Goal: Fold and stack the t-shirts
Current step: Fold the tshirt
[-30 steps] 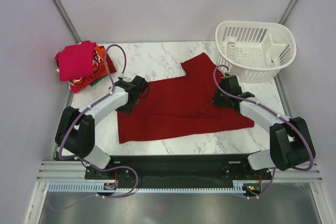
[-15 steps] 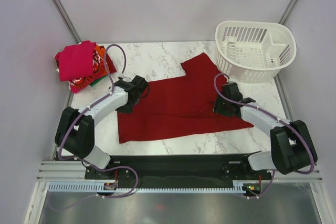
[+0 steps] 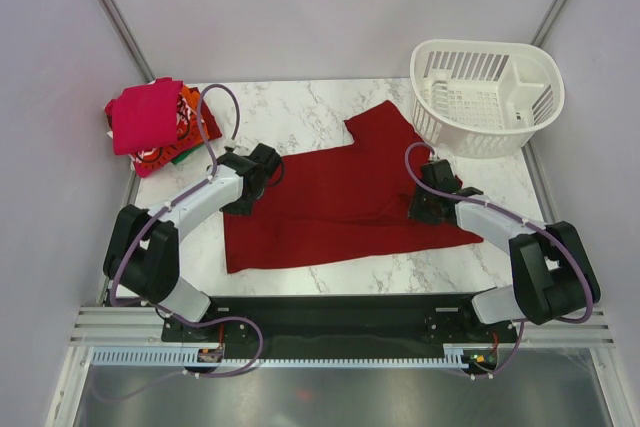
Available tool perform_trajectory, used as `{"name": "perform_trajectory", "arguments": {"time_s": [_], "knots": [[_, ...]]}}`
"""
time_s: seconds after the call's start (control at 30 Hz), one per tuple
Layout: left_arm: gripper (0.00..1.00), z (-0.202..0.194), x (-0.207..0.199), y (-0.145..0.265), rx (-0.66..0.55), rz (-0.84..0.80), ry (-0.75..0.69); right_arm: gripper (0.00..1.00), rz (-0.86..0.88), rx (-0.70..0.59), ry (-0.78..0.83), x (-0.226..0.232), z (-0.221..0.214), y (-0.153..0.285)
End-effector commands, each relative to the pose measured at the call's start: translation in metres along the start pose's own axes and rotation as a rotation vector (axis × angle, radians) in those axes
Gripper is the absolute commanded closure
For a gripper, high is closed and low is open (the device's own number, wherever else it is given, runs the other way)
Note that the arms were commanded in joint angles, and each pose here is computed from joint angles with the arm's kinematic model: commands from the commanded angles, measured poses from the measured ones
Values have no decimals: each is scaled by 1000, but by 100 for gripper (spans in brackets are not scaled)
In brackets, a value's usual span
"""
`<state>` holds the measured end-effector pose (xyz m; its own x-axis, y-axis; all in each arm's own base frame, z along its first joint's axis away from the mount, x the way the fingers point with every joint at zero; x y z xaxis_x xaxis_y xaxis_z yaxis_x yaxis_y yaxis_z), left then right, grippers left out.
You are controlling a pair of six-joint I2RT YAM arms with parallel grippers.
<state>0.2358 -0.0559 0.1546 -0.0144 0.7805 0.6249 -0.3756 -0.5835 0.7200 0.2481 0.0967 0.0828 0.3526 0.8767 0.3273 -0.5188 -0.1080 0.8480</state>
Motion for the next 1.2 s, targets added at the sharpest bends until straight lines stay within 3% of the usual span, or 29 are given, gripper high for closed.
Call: {"name": "perform_trajectory", "arguments": {"time_s": [0.0,0.07,0.2,0.43,0.53,0.7,0.73,0.77,0.87,1.17], "knots": [[25,5,4,4,-49,4,68,72,29,-13,-8,5,2,-2],[25,5,4,3,-46,5,64,85,33,-16,-5,5,2,-2],[25,4,4,4,-49,4,68,100,51,-22,-3,10,7,1],[25,4,4,4,-51,1,72,100,153,-103,-4,50,47,22],[25,4,5,5,-53,3,72,99,193,-80,15,71,59,17],[25,4,5,4,-50,2,70,76,281,-7,76,102,64,2],[25,4,4,4,-47,2,69,67,321,26,93,111,63,-4],[25,4,5,4,-48,1,72,46,332,39,106,114,64,-7],[25,4,5,3,-46,2,68,28,337,52,146,120,68,-15],[25,17,-1,9,-51,-80,90,21,320,-156,167,149,122,10]]}}
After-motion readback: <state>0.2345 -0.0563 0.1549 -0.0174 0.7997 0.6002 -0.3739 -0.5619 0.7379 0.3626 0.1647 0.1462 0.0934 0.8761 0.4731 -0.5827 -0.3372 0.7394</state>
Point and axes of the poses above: each gripper's point midway between its finger pads, its own y axis back along the fingers, its own x axis along the line the jaws close on, z = x × y, the point moved 7 cm from there along y, back along the fingers, and after that the axes turned 9 degrees about -y, right-handed, at the moved point
